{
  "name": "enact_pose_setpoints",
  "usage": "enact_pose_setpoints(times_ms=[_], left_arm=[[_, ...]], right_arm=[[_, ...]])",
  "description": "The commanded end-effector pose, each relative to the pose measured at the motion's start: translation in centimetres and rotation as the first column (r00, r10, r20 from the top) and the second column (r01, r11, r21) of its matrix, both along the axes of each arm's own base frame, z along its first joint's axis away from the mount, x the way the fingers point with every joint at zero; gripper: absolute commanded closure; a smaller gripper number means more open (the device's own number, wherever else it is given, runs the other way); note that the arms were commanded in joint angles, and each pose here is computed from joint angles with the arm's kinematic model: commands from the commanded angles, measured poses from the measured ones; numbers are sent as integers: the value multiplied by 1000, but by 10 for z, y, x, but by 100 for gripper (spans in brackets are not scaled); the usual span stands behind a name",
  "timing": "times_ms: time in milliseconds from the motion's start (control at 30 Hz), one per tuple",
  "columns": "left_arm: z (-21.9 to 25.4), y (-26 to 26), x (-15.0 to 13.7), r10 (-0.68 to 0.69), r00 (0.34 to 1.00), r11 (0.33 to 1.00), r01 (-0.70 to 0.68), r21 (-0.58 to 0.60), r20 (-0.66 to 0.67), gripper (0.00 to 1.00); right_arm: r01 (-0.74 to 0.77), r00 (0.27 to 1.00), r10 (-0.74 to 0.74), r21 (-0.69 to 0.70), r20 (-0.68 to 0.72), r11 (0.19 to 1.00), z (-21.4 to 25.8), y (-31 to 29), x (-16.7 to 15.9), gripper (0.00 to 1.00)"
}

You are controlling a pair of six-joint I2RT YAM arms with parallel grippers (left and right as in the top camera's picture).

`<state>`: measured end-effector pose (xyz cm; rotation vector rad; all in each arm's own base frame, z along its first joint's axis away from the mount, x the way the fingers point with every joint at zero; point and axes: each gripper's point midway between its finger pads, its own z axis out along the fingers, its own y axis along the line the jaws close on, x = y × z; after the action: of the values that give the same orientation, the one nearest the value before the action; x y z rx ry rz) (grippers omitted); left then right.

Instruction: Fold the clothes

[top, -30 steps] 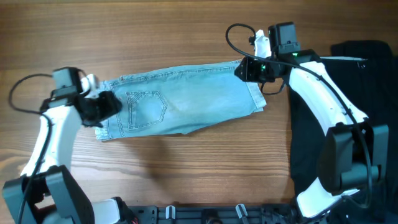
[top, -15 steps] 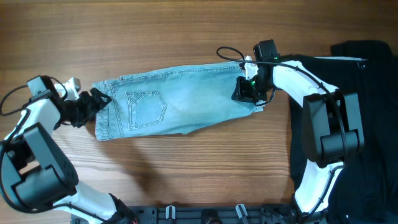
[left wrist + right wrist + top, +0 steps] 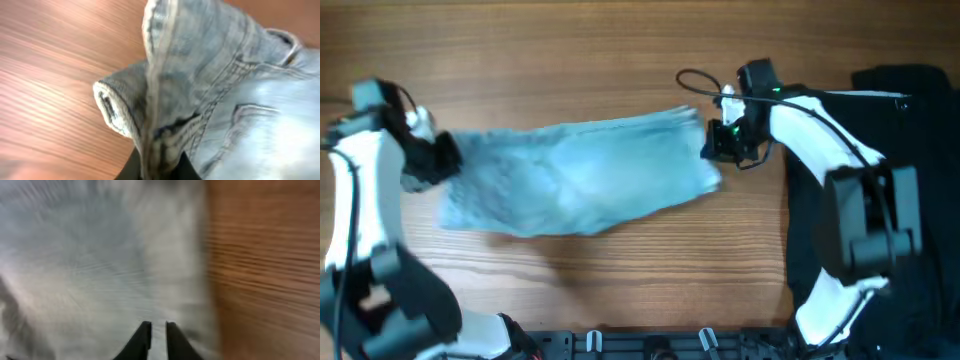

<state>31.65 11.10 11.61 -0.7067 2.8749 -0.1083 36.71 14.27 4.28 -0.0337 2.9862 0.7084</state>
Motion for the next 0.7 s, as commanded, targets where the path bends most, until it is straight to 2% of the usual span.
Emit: enact_pose_setpoints(times_ms=[0,100,233,433,533,600,667], left_arm=[[92,16,10,24,987,989,-47,143,157,96],[114,-20,23,-18,972,999,7,49,232,96],[100,-83,42,-43,978,998,50,-28,204,96],[24,-187,62,-92,996,990,92,-104,8,95],[-10,-229,69,-116,993,987,112,-115,-30,96],[-39,-263,73,-169,985,980,163,-115,-46,94],[-56,-275,70,-175,982,981,167,-97,-74,96]], right_arm=[[-9,991,6,17,131,1000,43,1,12,80],[-8,991,6,18,134,1000,44,1,12,80],[-8,991,5,18,134,1000,44,1,12,80],[-7,991,5,14,134,1000,44,0,13,79],[-7,991,5,15,137,1000,44,0,13,78],[-9,991,7,13,131,1000,41,0,13,73],[-14,992,11,18,123,1000,36,2,12,75]])
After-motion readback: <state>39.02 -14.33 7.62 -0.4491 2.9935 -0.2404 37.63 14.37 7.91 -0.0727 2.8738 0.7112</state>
